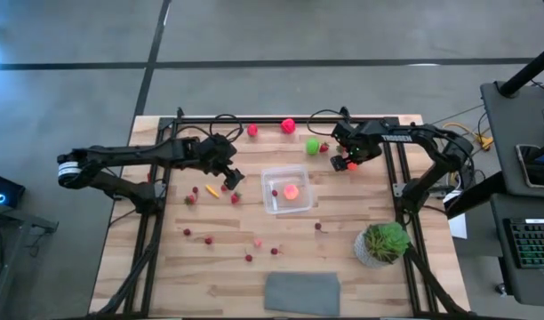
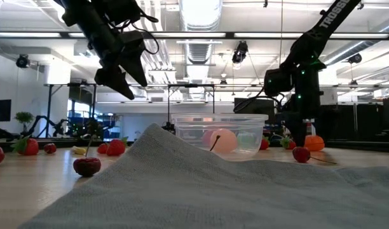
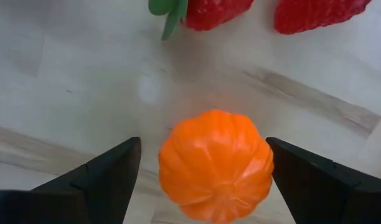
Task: Pick and placing Produce into tupperware
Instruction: Put the orange pumpkin into the transparent container, then put the red strawberry into the transparent container
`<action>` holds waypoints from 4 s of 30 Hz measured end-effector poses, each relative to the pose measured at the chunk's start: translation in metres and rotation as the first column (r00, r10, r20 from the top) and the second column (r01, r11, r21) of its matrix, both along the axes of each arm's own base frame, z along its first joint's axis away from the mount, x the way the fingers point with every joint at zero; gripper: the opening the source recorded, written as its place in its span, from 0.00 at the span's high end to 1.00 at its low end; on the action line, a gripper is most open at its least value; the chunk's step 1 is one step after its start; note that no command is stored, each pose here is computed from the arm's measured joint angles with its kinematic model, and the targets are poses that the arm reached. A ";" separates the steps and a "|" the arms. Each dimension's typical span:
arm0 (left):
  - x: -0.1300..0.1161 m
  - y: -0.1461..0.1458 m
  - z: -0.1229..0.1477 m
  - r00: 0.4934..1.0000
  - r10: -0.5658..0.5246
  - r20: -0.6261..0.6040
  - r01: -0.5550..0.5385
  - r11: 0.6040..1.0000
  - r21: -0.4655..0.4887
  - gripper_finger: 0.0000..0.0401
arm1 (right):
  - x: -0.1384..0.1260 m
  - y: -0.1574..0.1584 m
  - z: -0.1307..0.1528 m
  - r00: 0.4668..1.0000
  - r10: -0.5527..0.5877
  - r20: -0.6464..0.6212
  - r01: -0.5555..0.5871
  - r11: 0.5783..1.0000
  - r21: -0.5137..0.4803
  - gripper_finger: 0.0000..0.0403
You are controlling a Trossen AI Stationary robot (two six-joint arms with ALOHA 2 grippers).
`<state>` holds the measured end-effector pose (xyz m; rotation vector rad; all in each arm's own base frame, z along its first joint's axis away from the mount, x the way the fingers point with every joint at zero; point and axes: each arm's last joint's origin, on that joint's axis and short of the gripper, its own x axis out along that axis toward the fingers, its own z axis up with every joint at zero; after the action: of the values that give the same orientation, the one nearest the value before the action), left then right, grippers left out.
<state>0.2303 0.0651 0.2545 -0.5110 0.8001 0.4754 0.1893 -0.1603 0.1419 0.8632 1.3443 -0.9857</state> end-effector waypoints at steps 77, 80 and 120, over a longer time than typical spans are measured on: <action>-0.011 -0.001 -0.028 0.953 0.054 -0.299 -0.056 0.998 0.002 0.13 | 0.116 0.080 0.160 0.801 0.571 0.179 -0.436 0.761 -0.480 0.14; -0.020 -0.003 -0.043 0.896 0.044 -0.441 -0.045 0.999 0.009 0.13 | 0.096 0.076 0.167 0.829 0.529 0.183 -0.390 0.780 -0.489 0.14; -0.003 -0.019 -0.105 0.818 -0.260 -0.514 0.331 0.942 0.049 0.37 | 0.033 0.083 0.121 0.881 0.376 0.288 -0.210 0.855 -0.474 0.14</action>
<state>0.2272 0.0462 0.1492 -0.1193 1.3185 0.3695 0.2219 -0.0771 0.2625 0.4497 0.8508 -0.7798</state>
